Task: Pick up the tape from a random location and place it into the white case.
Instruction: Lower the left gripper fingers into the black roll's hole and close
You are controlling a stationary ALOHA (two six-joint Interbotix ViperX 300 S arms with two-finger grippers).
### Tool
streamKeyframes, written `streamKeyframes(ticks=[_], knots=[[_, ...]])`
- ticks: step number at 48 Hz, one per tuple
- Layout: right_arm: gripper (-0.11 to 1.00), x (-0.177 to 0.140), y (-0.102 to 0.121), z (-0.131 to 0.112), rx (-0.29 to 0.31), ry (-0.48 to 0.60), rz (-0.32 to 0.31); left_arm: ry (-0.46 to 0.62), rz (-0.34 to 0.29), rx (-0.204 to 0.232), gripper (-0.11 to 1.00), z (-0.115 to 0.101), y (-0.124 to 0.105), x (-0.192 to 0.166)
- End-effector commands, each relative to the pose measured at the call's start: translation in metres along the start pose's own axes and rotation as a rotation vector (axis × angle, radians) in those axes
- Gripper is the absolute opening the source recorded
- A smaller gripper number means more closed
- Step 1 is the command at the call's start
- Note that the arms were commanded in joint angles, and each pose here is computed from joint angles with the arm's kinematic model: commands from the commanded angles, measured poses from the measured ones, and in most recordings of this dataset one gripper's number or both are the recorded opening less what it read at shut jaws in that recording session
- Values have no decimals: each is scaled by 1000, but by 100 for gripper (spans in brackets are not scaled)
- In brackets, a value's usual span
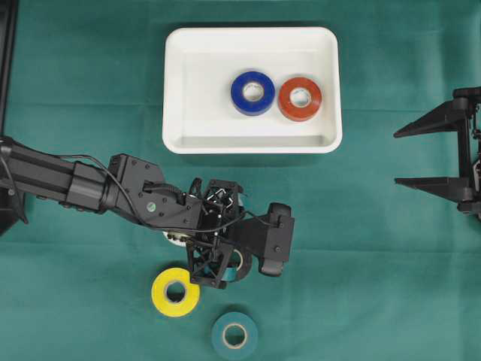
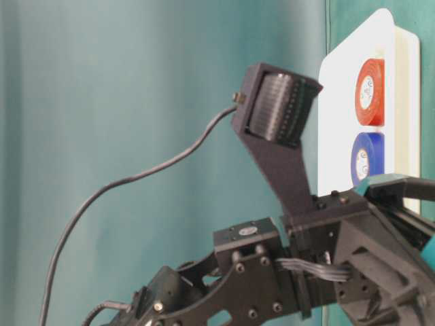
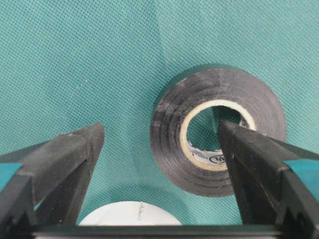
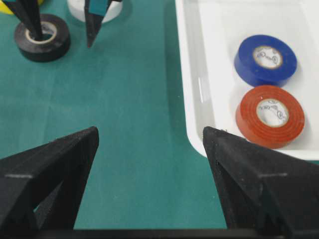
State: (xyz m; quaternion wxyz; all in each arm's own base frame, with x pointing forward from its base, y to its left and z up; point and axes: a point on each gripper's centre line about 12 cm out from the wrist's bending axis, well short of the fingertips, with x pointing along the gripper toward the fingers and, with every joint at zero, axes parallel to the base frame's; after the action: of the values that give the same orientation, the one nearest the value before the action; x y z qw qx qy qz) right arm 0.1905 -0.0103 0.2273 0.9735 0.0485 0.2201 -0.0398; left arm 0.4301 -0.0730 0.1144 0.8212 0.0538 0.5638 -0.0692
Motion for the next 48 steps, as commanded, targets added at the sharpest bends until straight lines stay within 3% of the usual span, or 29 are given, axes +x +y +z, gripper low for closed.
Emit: streamKeyframes(ticks=[1,9,13,25,48], knots=[[84,0,1,8,-3,-18,2,-34,3,1,94,7,2,-8],[84,0,1,8,-4,-18,2,-44,3,1,92,9,2,-9],[84,0,1,8,-5,-18,3,-43,3,1,84,10,2,-9],[84,0,1,8,-6,-18,3,-20,1,3,18,7,0,-9],[84,0,1,8,-4,-18,2,-25,0,-3,17,9,0,-10]])
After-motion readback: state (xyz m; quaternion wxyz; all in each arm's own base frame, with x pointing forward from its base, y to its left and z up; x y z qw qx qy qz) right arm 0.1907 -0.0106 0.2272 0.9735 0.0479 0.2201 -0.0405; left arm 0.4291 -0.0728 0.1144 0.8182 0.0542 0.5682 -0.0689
